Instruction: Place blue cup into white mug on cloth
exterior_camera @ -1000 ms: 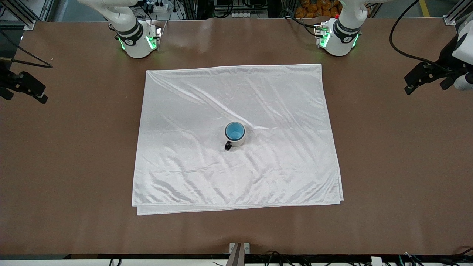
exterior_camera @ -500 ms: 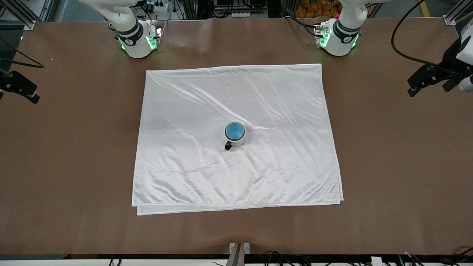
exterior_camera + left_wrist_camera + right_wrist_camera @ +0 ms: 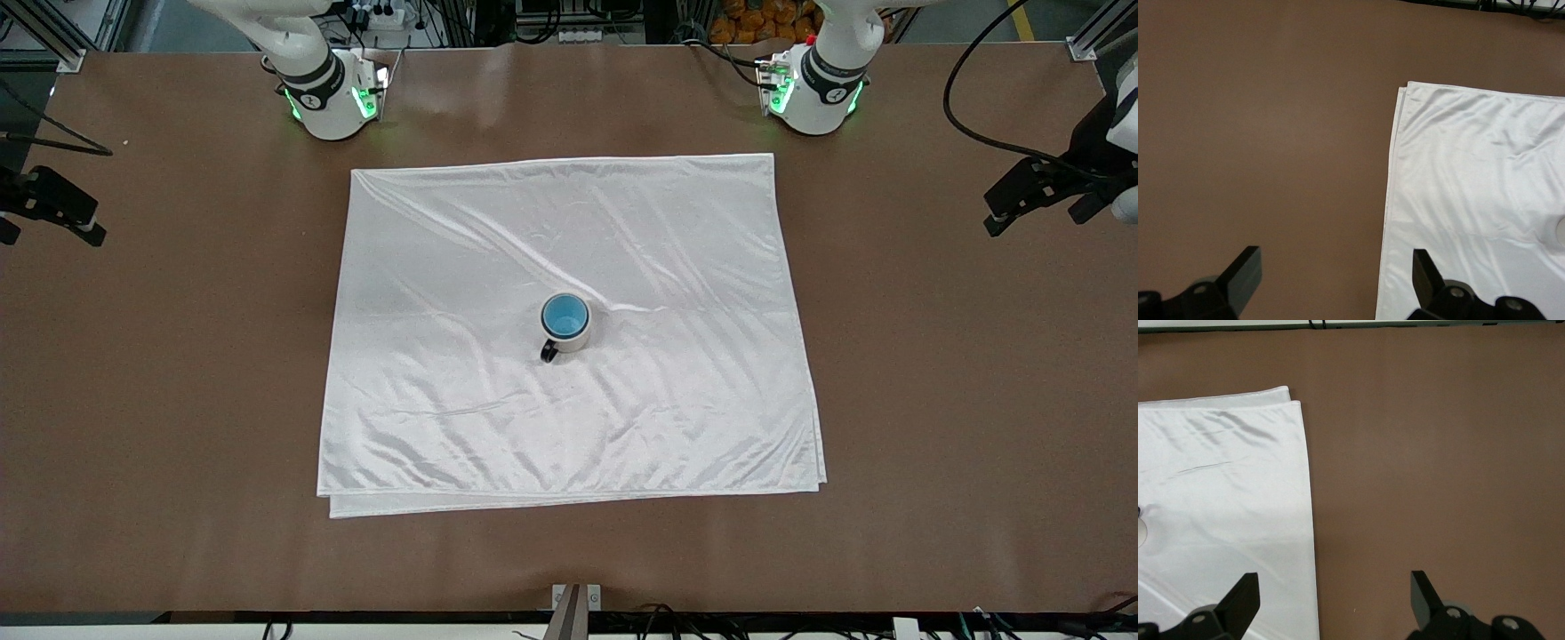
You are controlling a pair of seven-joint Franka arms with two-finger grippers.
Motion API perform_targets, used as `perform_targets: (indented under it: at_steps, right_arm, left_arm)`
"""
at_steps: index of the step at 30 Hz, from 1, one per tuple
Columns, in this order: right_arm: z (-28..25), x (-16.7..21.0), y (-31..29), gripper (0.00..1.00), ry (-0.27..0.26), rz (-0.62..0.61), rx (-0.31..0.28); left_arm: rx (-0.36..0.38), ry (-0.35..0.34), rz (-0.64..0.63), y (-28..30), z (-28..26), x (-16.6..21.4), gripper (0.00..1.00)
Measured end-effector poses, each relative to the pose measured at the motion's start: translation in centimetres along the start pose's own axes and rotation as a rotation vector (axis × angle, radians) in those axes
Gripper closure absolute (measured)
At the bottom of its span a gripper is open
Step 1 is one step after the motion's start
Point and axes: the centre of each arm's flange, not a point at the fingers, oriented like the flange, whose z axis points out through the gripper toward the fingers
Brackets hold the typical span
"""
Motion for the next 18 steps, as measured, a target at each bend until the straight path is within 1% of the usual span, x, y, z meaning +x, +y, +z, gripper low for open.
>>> perform_targets:
  at_steps: [6, 18]
  right_arm:
    - [0.0, 0.0, 0.0, 0.00, -0.001, 0.000, 0.001]
    - [0.0, 0.0, 0.1, 0.00, -0.002, 0.000, 0.002]
  left_arm:
    - [-0.027, -0.012, -0.002, 0.3, 0.2, 0.0, 0.00]
    - [-0.027, -0.046, -0.002, 0.5, 1.9, 0.6, 0.00]
